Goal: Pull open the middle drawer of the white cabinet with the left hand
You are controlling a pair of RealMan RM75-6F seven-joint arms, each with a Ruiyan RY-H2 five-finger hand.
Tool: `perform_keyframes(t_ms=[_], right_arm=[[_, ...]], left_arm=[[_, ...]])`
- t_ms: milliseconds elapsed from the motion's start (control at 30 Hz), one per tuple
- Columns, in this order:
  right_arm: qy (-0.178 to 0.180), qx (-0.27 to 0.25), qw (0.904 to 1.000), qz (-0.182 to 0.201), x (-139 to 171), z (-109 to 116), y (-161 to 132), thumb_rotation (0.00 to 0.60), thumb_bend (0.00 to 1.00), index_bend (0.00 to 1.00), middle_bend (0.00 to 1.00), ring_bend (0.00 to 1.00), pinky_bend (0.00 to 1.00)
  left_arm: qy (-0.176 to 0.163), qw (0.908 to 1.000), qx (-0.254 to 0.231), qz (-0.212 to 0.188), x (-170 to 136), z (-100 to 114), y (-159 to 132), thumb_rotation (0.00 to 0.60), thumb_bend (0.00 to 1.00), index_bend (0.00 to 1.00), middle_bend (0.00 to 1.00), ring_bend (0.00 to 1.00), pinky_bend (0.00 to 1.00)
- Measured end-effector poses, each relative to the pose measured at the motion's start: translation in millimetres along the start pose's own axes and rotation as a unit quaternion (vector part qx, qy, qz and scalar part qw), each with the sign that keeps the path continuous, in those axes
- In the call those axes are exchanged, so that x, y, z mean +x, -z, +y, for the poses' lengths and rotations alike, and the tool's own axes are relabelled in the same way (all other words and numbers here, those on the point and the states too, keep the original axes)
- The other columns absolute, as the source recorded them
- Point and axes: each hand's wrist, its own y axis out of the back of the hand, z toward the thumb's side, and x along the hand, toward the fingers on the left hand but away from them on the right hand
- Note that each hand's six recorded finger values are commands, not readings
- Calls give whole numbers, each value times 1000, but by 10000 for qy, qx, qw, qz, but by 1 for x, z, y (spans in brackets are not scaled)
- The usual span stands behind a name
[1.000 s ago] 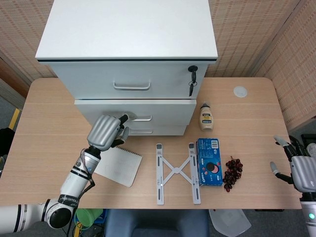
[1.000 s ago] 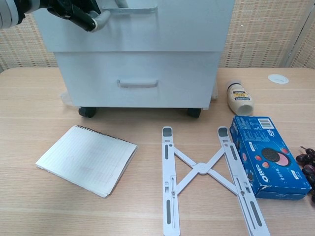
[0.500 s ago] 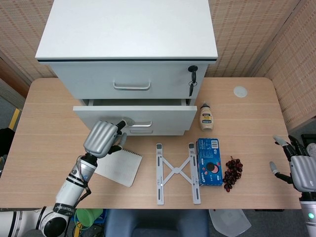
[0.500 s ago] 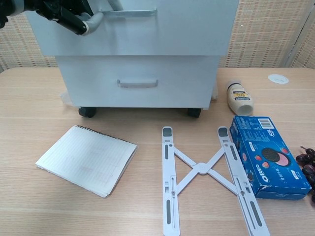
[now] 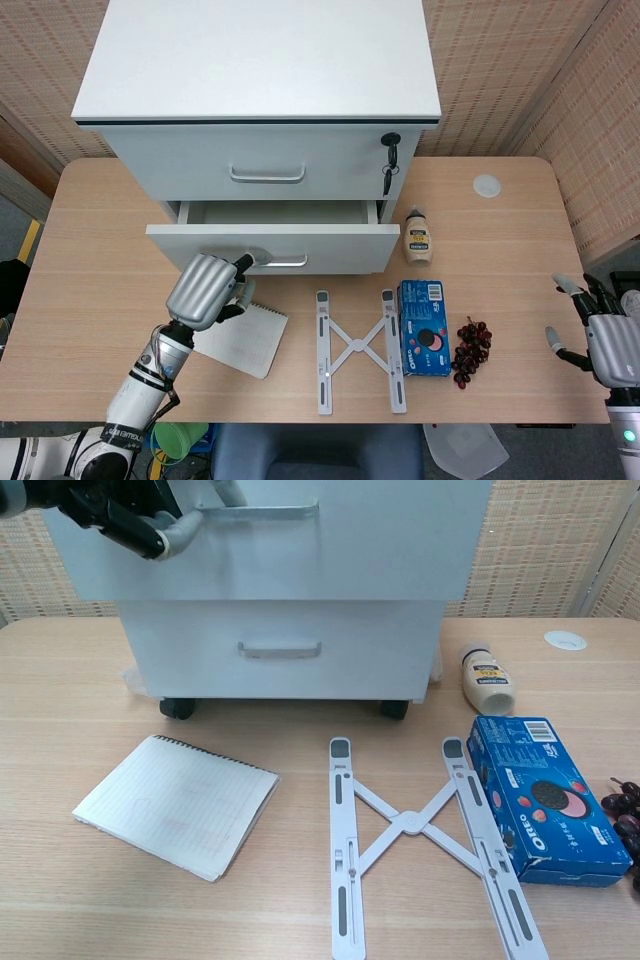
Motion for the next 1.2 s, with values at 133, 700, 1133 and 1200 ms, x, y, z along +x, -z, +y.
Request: perform_keyframes(t_ms=[133, 700, 1133, 1200], right_arm=[[0, 3, 10000, 15, -1, 0, -1, 600, 335, 136, 238, 133, 158], [-7, 12, 10000, 18, -1, 0, -1, 600, 335, 136, 238, 133, 158], [-20, 25, 10000, 39, -2, 0, -4, 600, 334, 136, 238, 133, 158], [-20, 27, 10000, 43, -2, 0, -4, 600, 335, 136, 238, 133, 158]], left_arm=[[3, 10000, 2, -52, -5, 0, -3, 600, 580, 307, 929, 973, 1000], [25, 9997, 44, -244, -24, -1, -14, 600, 580, 307, 930, 973, 1000], [41, 9997, 67, -244, -38, 0, -14, 600, 580, 308, 930, 973, 1000], [59, 9996, 75, -250, -41, 0, -14, 600, 580, 309, 930, 973, 1000]])
